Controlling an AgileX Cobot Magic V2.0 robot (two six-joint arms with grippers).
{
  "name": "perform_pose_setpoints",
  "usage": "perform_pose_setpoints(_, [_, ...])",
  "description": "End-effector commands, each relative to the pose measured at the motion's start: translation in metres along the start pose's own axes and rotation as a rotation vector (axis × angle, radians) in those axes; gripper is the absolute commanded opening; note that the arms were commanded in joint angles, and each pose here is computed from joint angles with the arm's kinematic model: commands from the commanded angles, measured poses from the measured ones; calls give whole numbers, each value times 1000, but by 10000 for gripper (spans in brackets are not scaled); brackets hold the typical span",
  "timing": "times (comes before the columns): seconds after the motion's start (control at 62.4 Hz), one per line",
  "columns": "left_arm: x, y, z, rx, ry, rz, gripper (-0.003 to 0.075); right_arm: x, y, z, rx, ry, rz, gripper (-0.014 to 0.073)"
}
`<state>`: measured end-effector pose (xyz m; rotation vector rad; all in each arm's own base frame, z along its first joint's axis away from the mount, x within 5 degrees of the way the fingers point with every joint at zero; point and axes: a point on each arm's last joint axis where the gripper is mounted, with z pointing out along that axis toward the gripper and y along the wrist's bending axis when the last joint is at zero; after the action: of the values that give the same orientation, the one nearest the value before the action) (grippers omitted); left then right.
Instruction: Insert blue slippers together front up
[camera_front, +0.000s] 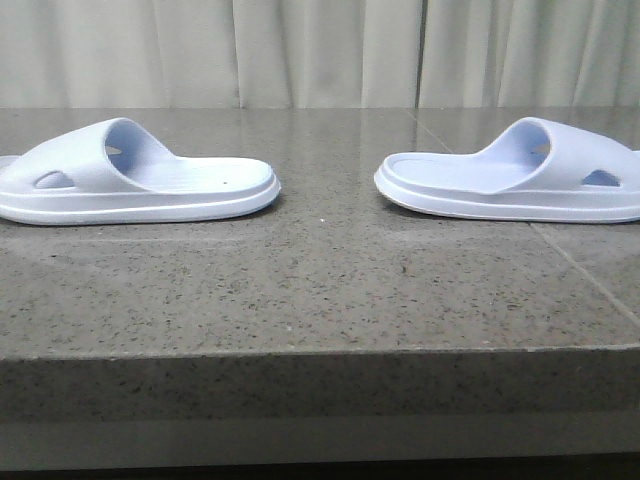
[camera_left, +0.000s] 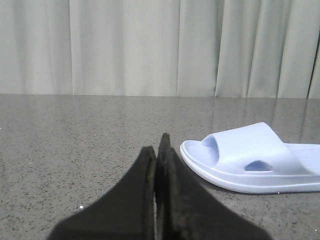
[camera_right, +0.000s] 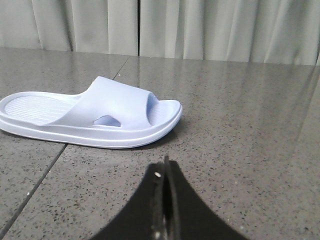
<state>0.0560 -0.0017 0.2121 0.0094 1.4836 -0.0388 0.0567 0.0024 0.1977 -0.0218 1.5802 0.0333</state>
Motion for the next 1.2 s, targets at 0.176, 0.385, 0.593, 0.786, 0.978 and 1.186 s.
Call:
perform_pose_setpoints(0.176, [-6,0,-2,2,-93,-19,-20,-10,-1,-2,16,-103,-11,-118])
perform_pose_setpoints(0.385, [-6,0,-2,2,-93,-19,-20,-10,-1,-2,16,-103,-11,-118])
perform_pose_setpoints(0.593, [-6,0,-2,2,-93,-19,-20,-10,-1,-2,16,-103,-11,-118])
perform_pose_setpoints(0.786, [-7,0,-2,2,-96,-19,-20,-11,-1,-2,17,-112,-11,-118])
perform_pose_setpoints(0.978, [-12,0,-2,1,-138,-19,-20,-13,-2,-2,21,-139,-11,-118])
perform_pose_setpoints(1.186, [-53,-1,-9,9,-195,-35,-20,-56,0,-13,8,-198,-13,-118])
